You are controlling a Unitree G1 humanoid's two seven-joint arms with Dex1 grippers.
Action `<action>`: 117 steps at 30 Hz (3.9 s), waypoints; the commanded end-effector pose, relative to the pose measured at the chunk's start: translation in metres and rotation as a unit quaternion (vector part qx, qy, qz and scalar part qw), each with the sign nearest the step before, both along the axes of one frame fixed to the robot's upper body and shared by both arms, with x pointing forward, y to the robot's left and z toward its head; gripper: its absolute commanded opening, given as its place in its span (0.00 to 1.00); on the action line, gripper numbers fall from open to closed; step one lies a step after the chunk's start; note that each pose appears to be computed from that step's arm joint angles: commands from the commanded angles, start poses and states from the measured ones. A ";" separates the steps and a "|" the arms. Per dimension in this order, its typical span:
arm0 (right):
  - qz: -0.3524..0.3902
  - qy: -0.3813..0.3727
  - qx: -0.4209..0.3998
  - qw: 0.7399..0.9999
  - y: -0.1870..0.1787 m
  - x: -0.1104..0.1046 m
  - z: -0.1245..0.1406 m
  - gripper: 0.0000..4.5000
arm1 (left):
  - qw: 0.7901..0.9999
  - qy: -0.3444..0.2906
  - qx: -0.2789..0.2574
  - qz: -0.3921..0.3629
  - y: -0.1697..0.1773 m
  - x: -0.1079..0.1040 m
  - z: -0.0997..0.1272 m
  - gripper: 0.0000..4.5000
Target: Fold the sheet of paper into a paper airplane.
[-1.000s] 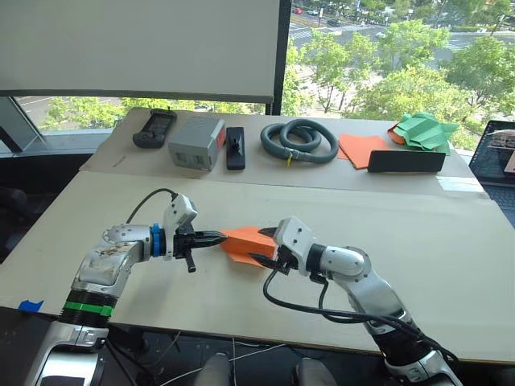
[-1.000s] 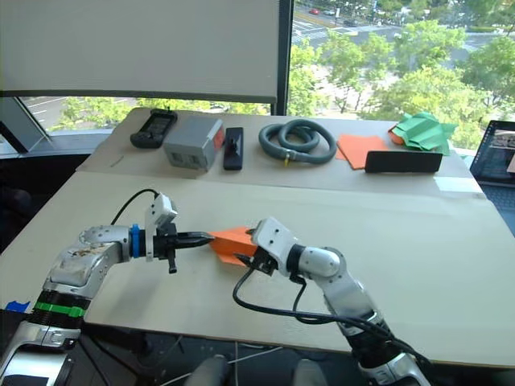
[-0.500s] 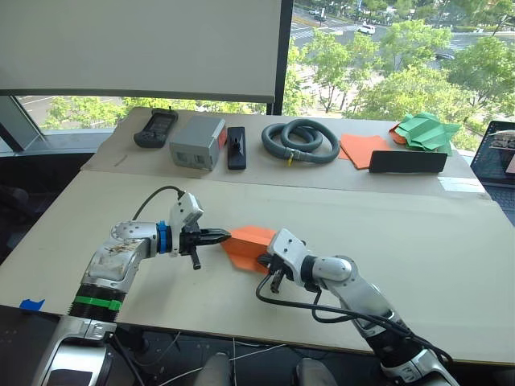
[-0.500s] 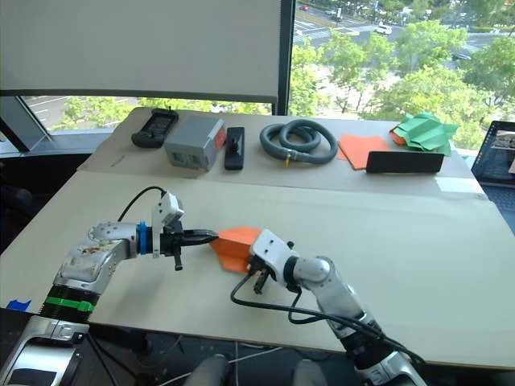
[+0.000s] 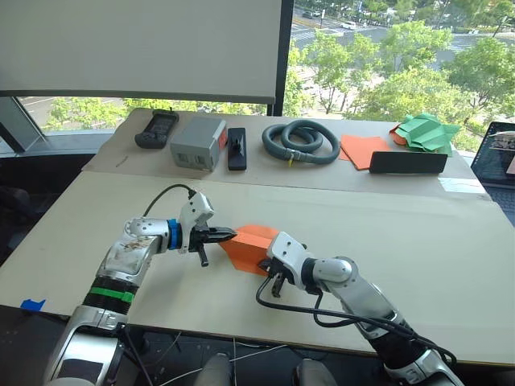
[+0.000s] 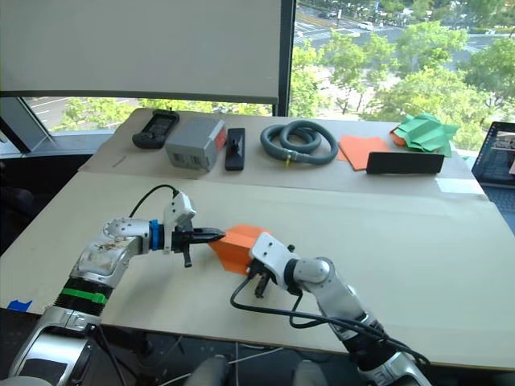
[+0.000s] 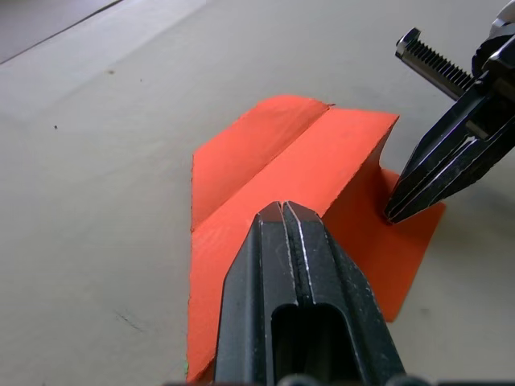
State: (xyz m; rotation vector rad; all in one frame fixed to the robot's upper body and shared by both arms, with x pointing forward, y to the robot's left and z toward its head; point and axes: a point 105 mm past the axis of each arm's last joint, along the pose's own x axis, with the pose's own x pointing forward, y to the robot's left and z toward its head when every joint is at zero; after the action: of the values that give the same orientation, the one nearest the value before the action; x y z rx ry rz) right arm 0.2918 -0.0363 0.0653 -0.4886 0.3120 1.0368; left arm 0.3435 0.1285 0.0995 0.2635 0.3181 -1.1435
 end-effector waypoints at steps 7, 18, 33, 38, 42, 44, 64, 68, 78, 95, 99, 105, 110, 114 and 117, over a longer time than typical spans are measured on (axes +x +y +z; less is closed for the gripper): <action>0.007 0.039 -0.042 0.998 -0.007 -0.014 -0.021 0.01 | 0.999 -0.028 0.012 -0.030 -0.010 0.005 0.012 0.00; 0.007 0.072 -0.078 0.994 -0.013 -0.019 -0.034 0.01 | 0.998 -0.057 0.030 -0.016 -0.001 0.027 0.029 0.00; 0.010 0.072 -0.081 0.994 -0.010 -0.022 -0.036 0.01 | 0.987 -0.060 0.113 -0.100 -0.009 0.020 0.002 0.00; 0.009 0.074 -0.082 0.994 -0.010 -0.022 -0.037 0.01 | 0.984 -0.056 0.118 -0.118 -0.008 0.007 -0.001 0.00; 0.006 0.072 -0.081 0.994 -0.010 -0.021 -0.036 0.01 | 0.985 -0.046 0.115 -0.121 -0.010 -0.003 -0.007 0.00; 0.005 0.071 -0.080 0.994 -0.009 -0.020 -0.035 0.01 | 0.985 -0.041 0.115 -0.121 -0.010 -0.007 -0.011 0.00; -0.009 0.078 0.062 0.995 0.002 -0.008 0.038 0.01 | 0.984 -0.035 0.113 -0.137 -0.021 -0.018 -0.016 0.00; -0.026 0.081 0.038 0.996 0.002 -0.001 0.021 0.01 | 0.984 -0.036 0.112 -0.135 -0.020 -0.018 -0.015 0.00; -0.046 0.102 -0.008 0.994 -0.007 0.003 -0.012 0.01 | 0.993 -0.009 0.078 -0.087 -0.012 -0.030 -0.019 0.00; -0.047 0.097 0.003 0.994 -0.005 0.002 -0.006 0.01 | 0.999 0.035 0.008 0.041 -0.002 -0.041 -0.038 0.00; -0.046 0.098 0.003 0.994 -0.004 0.001 -0.007 0.01 | 0.997 0.051 -0.008 0.056 -0.005 -0.048 -0.041 0.00; -0.047 0.098 0.005 0.994 -0.003 0.002 -0.005 0.01 | 0.992 0.079 -0.022 0.091 0.000 -0.057 -0.054 0.00; -0.046 0.093 0.023 0.994 0.000 0.003 0.002 0.01 | 0.990 0.094 -0.010 0.101 0.003 -0.064 -0.067 0.00; -0.061 0.101 0.099 0.988 0.000 0.009 0.029 0.26 | 0.990 0.097 0.005 0.102 0.005 -0.069 -0.076 0.00; -0.098 0.112 0.147 0.978 -0.013 0.024 0.045 0.51 | 0.990 0.093 0.014 0.101 0.005 -0.069 -0.078 0.00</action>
State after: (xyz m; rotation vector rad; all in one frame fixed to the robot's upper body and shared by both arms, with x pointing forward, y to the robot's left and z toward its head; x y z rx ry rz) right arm 0.3077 -0.0433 0.0907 -0.1145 0.4455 0.9497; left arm 0.2838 0.1248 0.0472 0.1246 0.3979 -0.9908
